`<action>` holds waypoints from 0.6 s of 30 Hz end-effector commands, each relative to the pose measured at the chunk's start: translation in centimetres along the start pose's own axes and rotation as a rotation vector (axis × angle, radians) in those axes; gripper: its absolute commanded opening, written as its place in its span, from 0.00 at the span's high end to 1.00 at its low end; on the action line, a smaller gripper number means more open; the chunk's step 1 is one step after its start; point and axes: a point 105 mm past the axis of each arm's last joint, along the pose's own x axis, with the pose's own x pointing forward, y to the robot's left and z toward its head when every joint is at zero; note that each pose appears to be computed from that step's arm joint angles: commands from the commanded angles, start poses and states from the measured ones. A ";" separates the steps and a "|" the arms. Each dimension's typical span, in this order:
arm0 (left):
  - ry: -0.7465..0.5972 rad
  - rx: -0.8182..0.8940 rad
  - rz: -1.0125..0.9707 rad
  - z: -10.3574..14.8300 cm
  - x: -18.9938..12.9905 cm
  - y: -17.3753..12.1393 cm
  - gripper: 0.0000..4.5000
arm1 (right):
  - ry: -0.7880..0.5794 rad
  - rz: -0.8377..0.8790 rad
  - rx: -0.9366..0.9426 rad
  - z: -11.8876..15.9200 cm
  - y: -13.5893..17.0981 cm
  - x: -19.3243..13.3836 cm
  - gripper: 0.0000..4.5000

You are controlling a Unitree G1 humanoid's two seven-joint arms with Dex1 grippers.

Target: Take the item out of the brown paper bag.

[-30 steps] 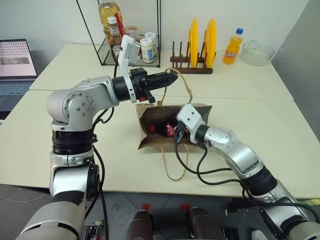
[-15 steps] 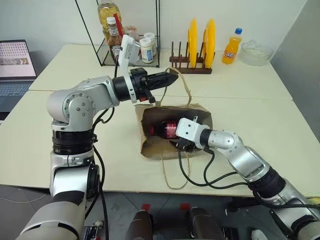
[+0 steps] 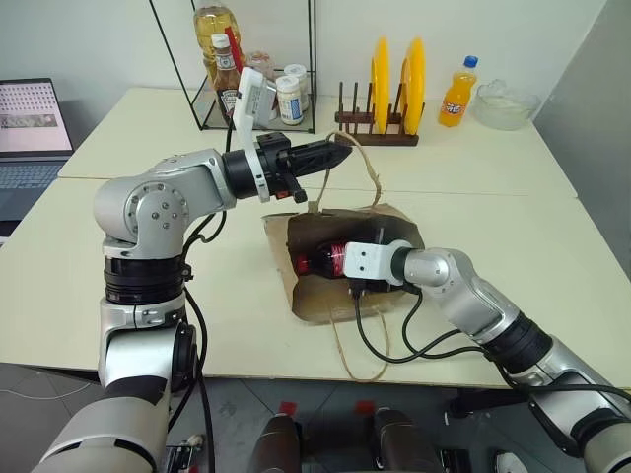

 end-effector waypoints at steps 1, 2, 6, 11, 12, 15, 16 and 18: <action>-0.035 0.045 -0.017 1.2 0.0 -0.6 1.00 | 0.023 -0.041 -0.020 -0.9 -1.2 -0.5 0.30; -0.035 0.045 -0.015 1.2 0.0 -0.6 1.00 | 0.019 -0.047 -0.023 -0.9 -1.4 -0.5 0.30; -0.008 0.059 0.055 0.5 0.0 0.6 1.00 | -0.033 -0.029 -0.034 -0.1 -1.3 -0.8 0.30; 0.002 0.081 0.093 0.3 0.2 1.4 1.00 | -0.192 -0.121 -0.013 2.6 -3.2 -2.4 0.30; 0.003 0.082 0.097 0.3 0.2 1.5 1.00 | -0.231 -0.150 0.020 3.0 -3.6 -3.0 0.30; 0.003 0.083 0.111 0.3 0.3 1.9 1.00 | -0.333 -0.179 0.090 3.7 -3.9 -4.6 0.30; 0.003 0.085 0.119 0.3 0.3 2.0 1.00 | -0.364 -0.166 0.104 3.7 -3.5 -5.2 0.30; 0.003 0.086 0.134 0.3 0.5 2.4 1.00 | -0.437 -0.135 0.135 4.1 -2.8 -6.5 0.30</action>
